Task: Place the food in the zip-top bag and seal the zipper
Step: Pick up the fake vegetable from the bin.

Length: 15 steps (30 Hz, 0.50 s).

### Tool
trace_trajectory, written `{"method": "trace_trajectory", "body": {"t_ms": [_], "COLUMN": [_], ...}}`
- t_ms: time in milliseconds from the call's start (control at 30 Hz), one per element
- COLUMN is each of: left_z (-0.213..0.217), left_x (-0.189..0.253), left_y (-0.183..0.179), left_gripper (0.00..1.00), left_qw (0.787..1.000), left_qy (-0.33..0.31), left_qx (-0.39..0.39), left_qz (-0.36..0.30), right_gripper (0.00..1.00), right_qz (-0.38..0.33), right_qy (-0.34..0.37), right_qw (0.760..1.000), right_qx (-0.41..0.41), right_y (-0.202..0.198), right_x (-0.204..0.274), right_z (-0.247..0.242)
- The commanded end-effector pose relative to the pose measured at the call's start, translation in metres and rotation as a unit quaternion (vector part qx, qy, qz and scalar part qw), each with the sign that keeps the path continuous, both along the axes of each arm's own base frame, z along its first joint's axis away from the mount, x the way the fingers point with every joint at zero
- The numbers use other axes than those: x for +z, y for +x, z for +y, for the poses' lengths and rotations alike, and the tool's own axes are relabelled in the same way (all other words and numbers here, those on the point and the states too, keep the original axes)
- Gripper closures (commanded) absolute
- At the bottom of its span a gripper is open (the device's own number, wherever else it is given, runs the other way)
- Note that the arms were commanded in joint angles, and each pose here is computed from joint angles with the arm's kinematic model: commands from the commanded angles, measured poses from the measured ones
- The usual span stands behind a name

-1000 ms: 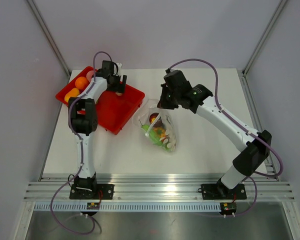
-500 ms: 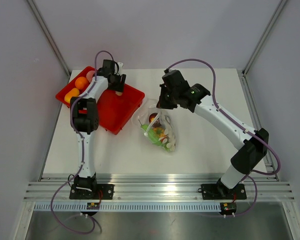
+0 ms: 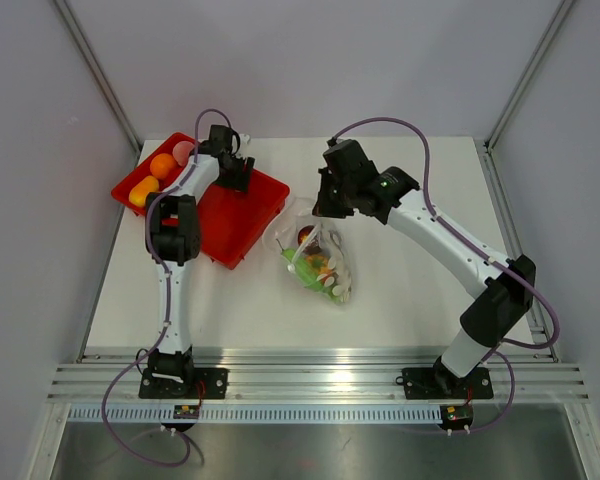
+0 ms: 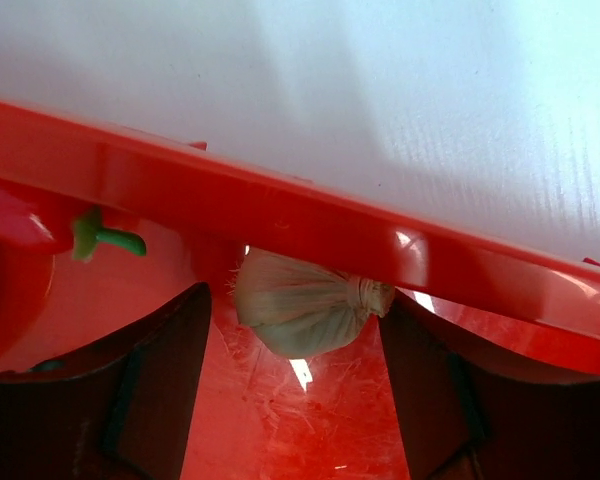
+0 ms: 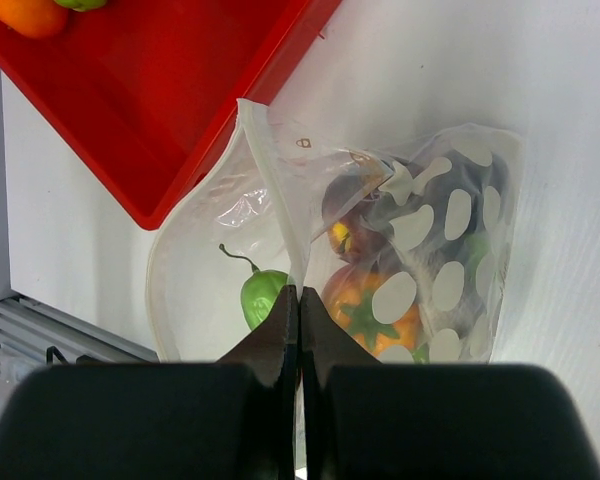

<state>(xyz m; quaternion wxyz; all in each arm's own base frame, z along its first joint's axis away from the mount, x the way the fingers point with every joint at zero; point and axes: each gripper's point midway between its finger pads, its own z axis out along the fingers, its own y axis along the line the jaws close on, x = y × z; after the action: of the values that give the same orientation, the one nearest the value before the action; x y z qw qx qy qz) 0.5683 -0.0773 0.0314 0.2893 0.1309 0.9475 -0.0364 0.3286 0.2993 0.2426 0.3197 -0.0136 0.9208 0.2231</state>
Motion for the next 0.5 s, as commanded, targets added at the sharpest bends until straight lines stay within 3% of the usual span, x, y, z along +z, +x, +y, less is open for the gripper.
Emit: {"method": "trace_trajectory", "body": {"t_ms": [0, 233, 467], "left_z": [-0.004, -0.008, -0.007], "left_x": [0.018, 0.045, 0.082], "left_y": [0.014, 0.015, -0.001], "left_gripper": [0.33, 0.66, 0.73], "left_qw": [0.999, 0.998, 0.996], "left_qy": [-0.005, -0.028, -0.041], "left_qx": [-0.014, 0.001, 0.016], "left_qz": [-0.03, -0.053, -0.081], "right_gripper": [0.99, 1.0, 0.99], "right_qz": [-0.013, -0.011, -0.012], "right_qy": [0.005, 0.007, 0.012], "right_qw": [1.0, 1.0, 1.0], "right_qx": [0.012, 0.011, 0.006], "right_y": [0.004, 0.003, -0.002], "right_x": [0.011, 0.009, 0.011], "right_z": [0.008, 0.008, 0.004]}}
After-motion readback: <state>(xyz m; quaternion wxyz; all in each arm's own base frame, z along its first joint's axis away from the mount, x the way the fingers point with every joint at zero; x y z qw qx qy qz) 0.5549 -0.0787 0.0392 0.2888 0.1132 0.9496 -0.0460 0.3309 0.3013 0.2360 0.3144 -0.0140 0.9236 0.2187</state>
